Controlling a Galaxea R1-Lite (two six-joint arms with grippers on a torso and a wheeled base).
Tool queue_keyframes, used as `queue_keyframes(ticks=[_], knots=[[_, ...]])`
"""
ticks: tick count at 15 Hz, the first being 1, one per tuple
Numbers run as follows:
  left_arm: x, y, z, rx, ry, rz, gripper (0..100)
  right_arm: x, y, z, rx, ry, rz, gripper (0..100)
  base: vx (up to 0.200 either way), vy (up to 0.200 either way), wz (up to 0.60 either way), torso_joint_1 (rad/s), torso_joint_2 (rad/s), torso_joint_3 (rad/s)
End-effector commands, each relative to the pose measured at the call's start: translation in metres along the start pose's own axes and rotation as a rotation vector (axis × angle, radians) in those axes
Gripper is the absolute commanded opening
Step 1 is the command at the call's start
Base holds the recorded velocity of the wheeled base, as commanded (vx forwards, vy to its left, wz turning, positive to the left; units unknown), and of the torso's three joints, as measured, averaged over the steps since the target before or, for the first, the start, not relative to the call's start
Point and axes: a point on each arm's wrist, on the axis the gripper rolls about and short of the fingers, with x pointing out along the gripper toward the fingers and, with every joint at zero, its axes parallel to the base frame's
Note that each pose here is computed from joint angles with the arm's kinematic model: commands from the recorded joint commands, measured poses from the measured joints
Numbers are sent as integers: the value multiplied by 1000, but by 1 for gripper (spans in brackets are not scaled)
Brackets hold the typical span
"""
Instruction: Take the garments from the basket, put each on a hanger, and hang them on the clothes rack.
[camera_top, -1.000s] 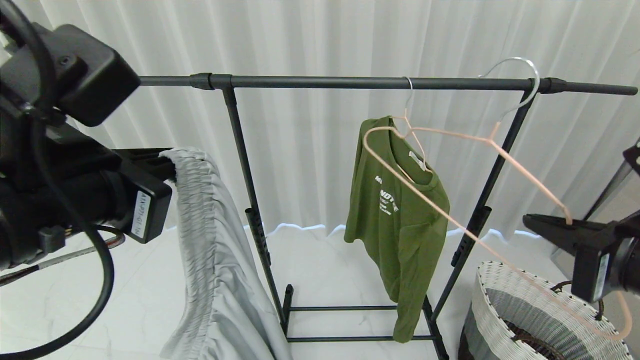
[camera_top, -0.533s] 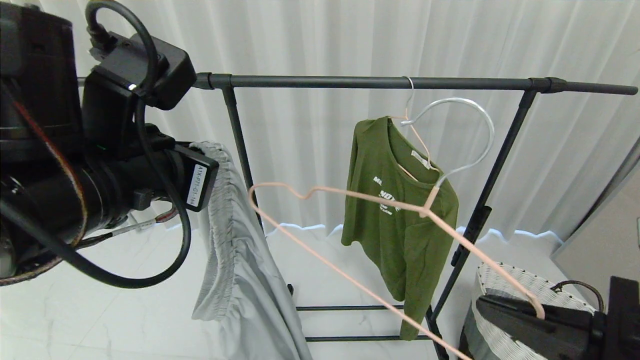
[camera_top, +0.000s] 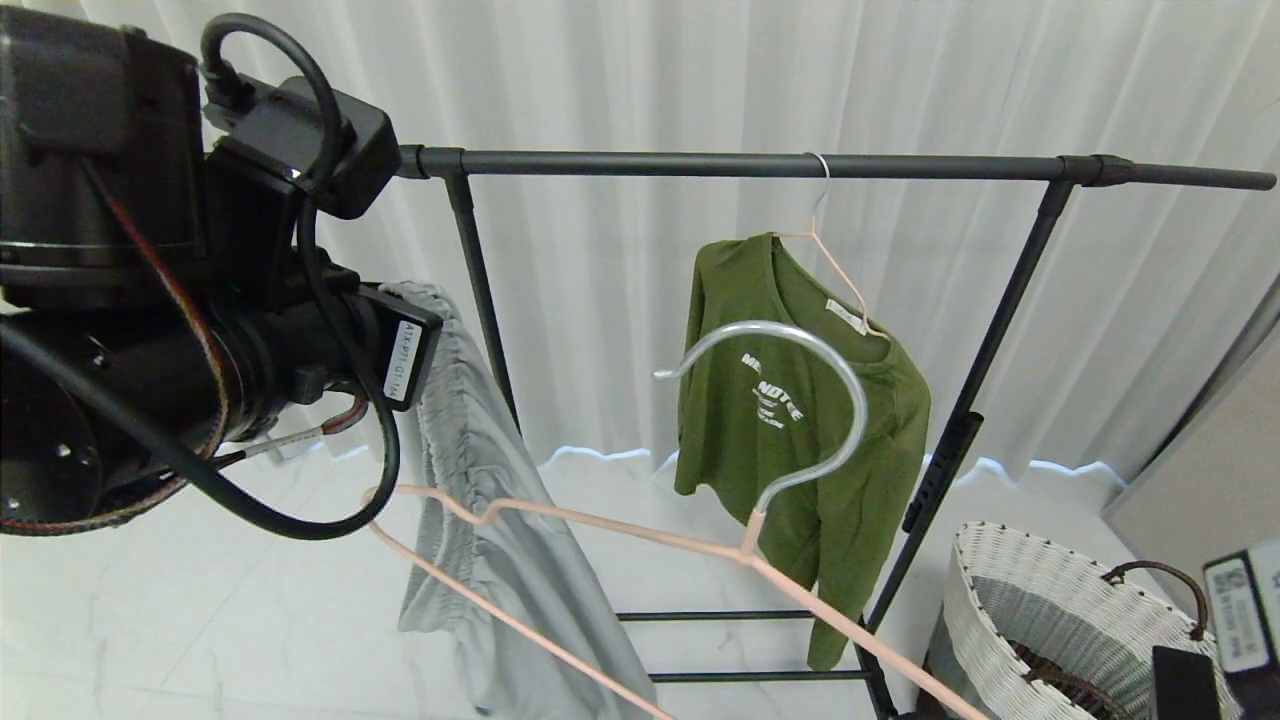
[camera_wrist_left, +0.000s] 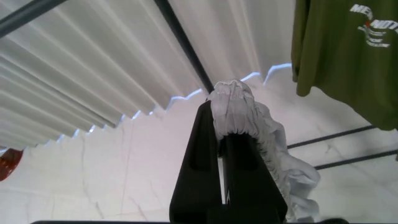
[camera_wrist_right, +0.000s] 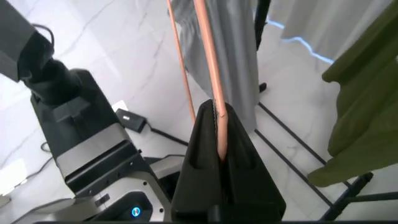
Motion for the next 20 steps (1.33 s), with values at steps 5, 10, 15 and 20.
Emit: queue_keyframes(ticks=[5, 10, 15, 20], knots=[[-1, 1, -2, 6, 8, 16, 0, 13, -25, 3, 37, 6, -159, 0, 0, 0, 0, 0, 0, 0], [-4, -6, -5, 22, 10, -11, 0, 23, -31, 11, 74, -61, -204, 0, 0, 0, 0, 0, 0, 0], [-4, -11, -2, -34, 1, -27, 0, 47, -26, 16, 95, -126, -203, 0, 0, 0, 0, 0, 0, 0], [0, -7, 6, -63, -11, -8, 0, 58, -8, 8, 63, -83, -141, 0, 0, 0, 0, 0, 0, 0]])
